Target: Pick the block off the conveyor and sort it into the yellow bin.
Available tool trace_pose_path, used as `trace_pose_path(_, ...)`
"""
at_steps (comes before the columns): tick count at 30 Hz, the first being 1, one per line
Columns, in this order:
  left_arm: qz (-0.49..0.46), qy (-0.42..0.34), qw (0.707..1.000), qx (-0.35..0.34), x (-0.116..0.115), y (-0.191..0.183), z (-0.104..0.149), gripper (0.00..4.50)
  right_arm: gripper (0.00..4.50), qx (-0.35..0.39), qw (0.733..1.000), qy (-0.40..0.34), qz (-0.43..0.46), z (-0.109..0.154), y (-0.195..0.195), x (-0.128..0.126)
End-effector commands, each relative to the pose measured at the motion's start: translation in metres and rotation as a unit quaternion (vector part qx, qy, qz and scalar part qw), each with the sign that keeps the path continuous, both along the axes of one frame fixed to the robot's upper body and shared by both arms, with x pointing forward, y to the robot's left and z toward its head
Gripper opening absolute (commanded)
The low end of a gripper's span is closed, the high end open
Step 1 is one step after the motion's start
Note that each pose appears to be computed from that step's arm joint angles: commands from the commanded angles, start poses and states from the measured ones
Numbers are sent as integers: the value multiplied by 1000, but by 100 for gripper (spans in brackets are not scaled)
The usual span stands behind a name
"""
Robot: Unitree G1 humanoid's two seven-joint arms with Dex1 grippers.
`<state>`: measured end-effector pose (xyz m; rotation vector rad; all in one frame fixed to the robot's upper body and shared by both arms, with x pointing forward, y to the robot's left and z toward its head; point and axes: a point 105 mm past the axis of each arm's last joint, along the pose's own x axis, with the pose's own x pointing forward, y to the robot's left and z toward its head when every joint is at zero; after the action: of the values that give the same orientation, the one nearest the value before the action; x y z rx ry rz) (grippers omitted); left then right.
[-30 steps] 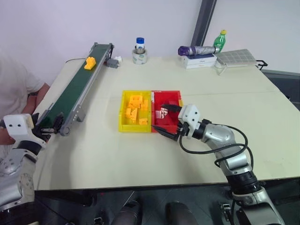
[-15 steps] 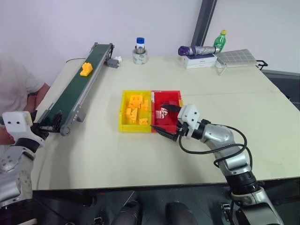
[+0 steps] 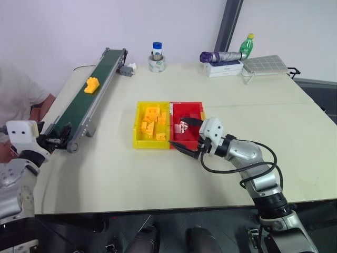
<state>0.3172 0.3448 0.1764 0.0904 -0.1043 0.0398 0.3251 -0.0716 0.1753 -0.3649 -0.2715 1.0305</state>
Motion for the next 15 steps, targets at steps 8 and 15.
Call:
trace_pose_path(8,-46,44,996,60,35,-4,37,444,450,14,1000,-22,11,11,8,-3)
trace_pose_path(15,-53,72,995,39,60,1,44,444,450,14,1000,-22,6,10,6,-3)
